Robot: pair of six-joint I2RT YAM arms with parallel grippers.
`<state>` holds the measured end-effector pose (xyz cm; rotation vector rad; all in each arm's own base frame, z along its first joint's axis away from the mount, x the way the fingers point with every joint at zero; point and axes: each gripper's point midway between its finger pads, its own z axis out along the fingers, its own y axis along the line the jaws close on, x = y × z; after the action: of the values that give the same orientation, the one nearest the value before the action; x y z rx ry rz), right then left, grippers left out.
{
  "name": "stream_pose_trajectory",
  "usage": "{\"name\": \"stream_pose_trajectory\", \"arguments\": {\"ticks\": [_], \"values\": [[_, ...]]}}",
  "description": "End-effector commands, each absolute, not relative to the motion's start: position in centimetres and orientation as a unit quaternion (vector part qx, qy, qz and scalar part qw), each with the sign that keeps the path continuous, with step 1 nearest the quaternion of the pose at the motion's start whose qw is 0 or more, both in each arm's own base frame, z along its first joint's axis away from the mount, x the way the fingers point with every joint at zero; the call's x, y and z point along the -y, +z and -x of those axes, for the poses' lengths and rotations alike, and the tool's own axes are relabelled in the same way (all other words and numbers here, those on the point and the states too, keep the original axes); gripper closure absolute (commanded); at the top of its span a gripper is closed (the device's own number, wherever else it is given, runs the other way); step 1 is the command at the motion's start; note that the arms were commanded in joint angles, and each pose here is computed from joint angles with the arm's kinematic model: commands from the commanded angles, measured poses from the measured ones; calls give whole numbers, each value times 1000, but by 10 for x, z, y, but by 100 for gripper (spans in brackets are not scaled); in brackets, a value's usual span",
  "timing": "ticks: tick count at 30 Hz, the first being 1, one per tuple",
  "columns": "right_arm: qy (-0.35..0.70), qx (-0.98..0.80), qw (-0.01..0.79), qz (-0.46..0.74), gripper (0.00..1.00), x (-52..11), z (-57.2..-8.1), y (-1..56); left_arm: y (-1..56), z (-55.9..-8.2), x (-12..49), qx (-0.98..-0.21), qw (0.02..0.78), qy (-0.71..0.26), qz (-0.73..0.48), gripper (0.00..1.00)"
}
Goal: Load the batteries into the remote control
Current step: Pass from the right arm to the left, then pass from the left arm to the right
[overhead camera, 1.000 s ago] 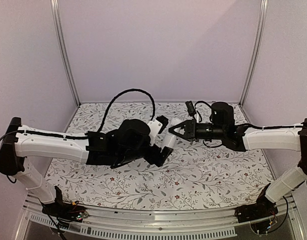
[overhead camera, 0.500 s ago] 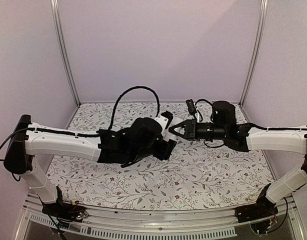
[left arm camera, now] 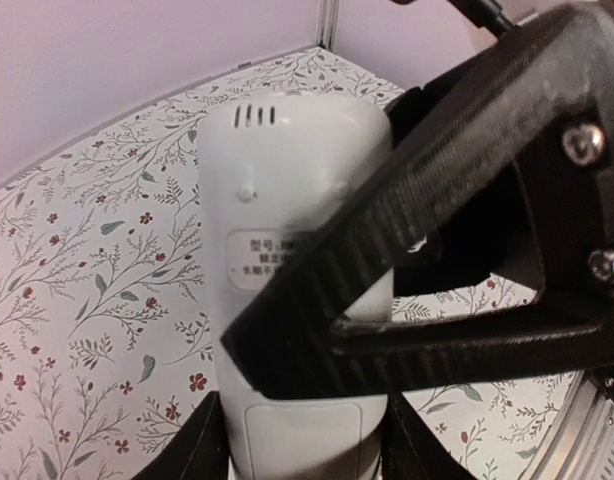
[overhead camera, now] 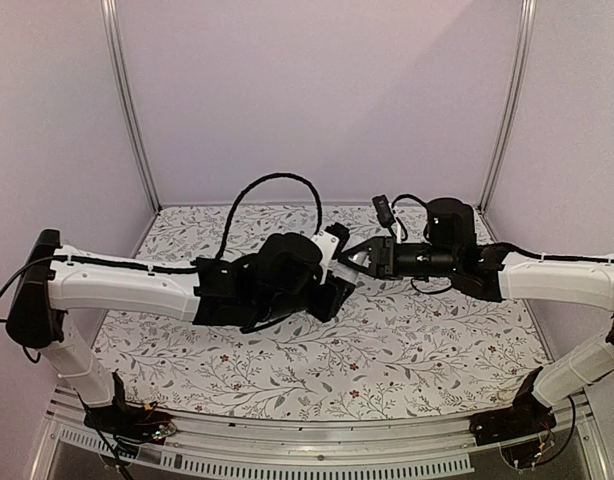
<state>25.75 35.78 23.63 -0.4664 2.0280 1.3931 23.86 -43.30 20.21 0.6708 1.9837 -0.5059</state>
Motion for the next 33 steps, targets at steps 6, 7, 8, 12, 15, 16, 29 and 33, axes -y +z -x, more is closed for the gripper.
{"name": "stream_pose_trajectory", "arguments": {"ticks": [6, 7, 8, 12, 15, 16, 29, 33], "values": [[557, -707, 350, 260, 34, -360, -233, 298, 255, -215, 433, -740, 485, -346, -312, 66], [559, -701, 352, 269, 33, -360, -230, 301, 264, -212, 432, -727, 492, -363, -312, 66], [563, -695, 352, 276, 31, -360, -227, 305, 271, -208, 431, -714, 494, -381, -318, 66], [583, -663, 349, 314, 27, -360, -211, 322, 293, -183, 432, -658, 487, -445, -364, 66], [603, -631, 349, 341, 26, -360, -197, 337, 305, -166, 434, -622, 471, -488, -392, 67], [610, -618, 353, 349, 26, -359, -193, 343, 308, -161, 435, -612, 465, -501, -397, 67], [662, -544, 350, 379, 39, -354, -164, 382, 325, -151, 433, -572, 456, -559, -390, 69], [665, -545, 346, 375, 46, -356, -166, 383, 326, -157, 429, -572, 465, -560, -379, 69]]}}
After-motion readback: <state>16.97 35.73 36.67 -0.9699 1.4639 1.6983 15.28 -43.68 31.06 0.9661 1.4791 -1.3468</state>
